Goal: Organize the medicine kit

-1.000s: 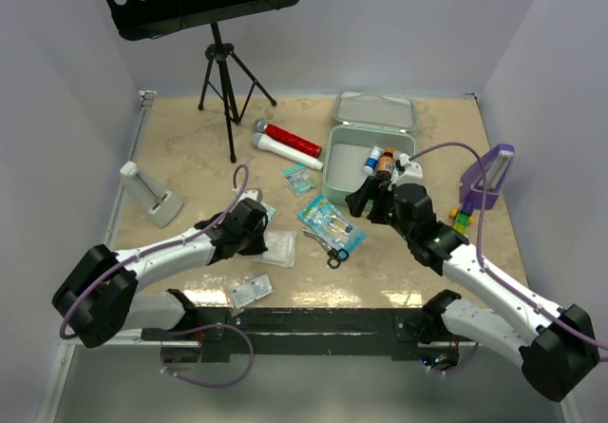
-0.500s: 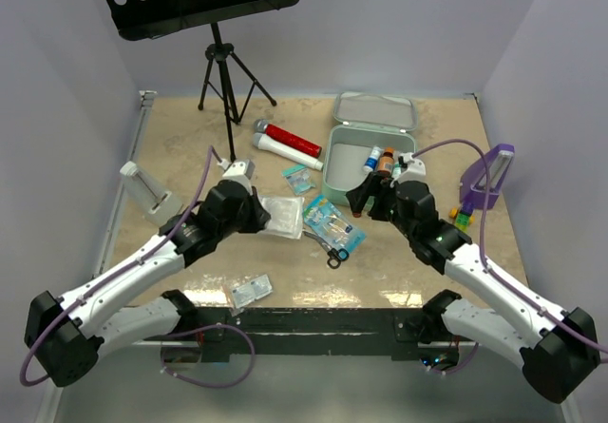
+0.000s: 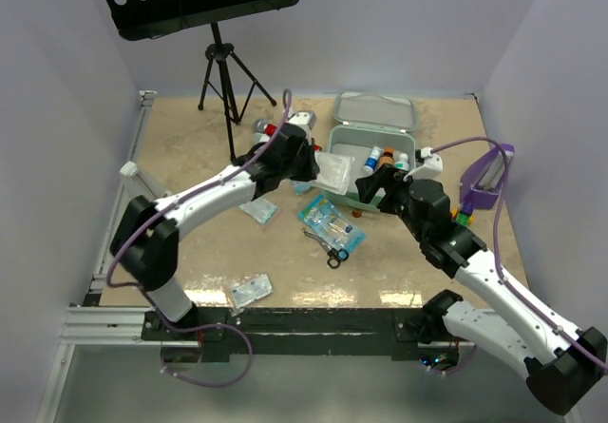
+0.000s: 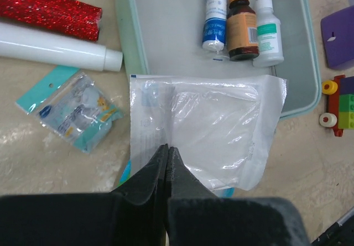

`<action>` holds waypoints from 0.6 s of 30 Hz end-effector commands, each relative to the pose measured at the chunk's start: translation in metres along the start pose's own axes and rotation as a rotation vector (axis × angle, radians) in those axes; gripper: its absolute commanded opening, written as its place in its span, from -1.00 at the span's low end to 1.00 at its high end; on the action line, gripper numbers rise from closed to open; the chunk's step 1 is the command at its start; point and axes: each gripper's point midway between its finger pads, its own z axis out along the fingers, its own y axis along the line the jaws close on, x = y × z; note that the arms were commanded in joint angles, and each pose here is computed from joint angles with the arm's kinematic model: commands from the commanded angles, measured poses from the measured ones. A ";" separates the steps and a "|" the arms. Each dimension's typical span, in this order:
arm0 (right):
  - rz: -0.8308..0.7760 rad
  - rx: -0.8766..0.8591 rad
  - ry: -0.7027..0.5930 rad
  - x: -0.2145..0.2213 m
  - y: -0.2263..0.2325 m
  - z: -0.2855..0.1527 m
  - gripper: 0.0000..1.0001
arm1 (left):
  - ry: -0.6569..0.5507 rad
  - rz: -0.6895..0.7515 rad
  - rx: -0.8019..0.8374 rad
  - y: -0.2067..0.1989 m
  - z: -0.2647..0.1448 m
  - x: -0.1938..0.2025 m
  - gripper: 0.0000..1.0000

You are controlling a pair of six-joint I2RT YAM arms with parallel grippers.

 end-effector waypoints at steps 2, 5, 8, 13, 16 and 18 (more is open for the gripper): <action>0.033 0.008 -0.084 -0.028 0.007 -0.008 0.80 | -0.088 0.074 0.098 -0.033 0.044 -0.049 -1.00; 0.035 0.006 -0.091 -0.031 0.008 -0.010 0.81 | -0.088 0.087 0.147 -0.043 0.067 -0.054 -1.00; 0.035 0.014 -0.099 -0.034 0.007 -0.010 0.81 | -0.061 0.091 0.131 -0.041 0.097 -0.052 -1.00; 0.032 0.024 -0.113 -0.039 0.007 -0.010 0.82 | -0.026 0.074 0.069 -0.025 0.132 -0.039 -1.00; 0.034 0.026 -0.120 -0.041 0.007 -0.012 0.82 | -0.013 0.047 0.020 -0.013 0.148 -0.031 -1.00; 0.038 0.029 -0.124 -0.041 0.006 -0.012 0.82 | -0.010 0.029 -0.009 -0.007 0.158 -0.026 -1.00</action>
